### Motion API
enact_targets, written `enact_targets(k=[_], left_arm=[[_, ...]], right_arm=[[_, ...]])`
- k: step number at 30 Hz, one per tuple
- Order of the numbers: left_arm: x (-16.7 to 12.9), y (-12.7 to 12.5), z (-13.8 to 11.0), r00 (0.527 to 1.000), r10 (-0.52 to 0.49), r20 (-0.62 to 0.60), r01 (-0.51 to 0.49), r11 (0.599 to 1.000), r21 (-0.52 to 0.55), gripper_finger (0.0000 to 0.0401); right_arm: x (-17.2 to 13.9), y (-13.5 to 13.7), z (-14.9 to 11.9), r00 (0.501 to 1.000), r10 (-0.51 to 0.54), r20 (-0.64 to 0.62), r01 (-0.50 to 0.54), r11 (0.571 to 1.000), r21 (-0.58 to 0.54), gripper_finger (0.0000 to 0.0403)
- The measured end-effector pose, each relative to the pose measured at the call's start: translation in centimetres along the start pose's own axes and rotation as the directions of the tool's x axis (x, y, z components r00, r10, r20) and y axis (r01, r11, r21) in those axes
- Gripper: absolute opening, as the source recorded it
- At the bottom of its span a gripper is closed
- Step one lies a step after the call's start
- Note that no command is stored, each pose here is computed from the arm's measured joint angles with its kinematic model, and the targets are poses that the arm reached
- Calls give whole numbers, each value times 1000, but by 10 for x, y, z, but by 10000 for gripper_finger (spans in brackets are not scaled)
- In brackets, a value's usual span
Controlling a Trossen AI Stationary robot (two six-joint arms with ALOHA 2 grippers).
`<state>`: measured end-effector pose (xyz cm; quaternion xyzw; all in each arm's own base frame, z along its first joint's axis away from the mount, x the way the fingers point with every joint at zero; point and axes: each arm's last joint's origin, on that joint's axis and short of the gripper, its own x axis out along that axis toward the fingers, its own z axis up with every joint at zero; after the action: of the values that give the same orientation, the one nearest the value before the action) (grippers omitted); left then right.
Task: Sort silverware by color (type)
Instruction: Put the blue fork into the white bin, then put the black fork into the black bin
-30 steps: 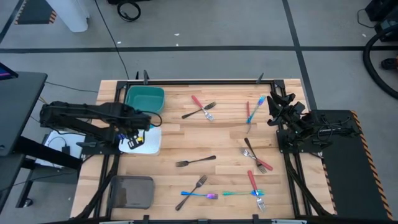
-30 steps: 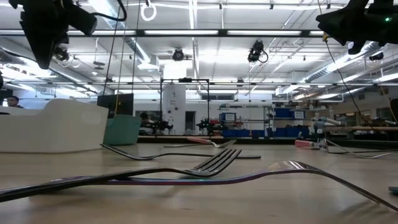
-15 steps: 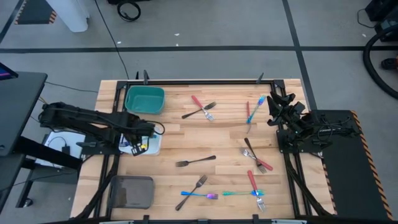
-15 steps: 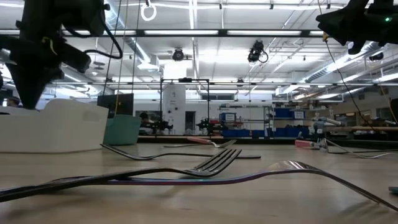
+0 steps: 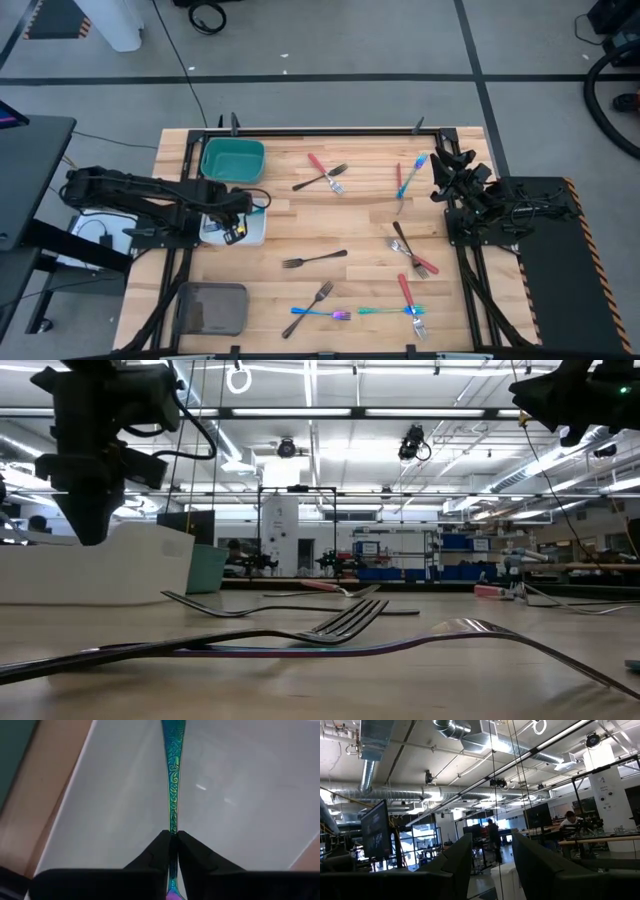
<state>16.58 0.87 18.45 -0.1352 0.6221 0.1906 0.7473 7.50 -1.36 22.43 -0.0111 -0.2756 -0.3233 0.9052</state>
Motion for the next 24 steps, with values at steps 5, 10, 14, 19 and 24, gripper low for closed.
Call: enact_targets(k=[5, 10, 14, 19, 24], left_arm=[[0, 1, 3, 1000, -4, 21, 4, 1000, -12, 86], [0, 0, 7, 998, 2, 70, -1, 1000, -15, 108], [-2, -1, 10, 996, -5, 89, 7, 1000, -21, 109], [-17, -4, 20, 990, -30, 138, 33, 999, -19, 109], [-41, -7, 34, 977, -59, 207, 62, 998, -5, 109]], right_arm=[[0, 0, 0, 1000, 0, 0, 0, 1000, 0, 149], [0, 0, 0, 1000, 0, 0, 0, 1000, 0, 149], [0, 0, 0, 1000, 1, -2, -1, 1000, 20, 149], [0, 1, -1, 1000, 21, -1, -21, 999, 46, 149], [0, 1, -1, 1000, 29, 0, -29, 998, 50, 149]])
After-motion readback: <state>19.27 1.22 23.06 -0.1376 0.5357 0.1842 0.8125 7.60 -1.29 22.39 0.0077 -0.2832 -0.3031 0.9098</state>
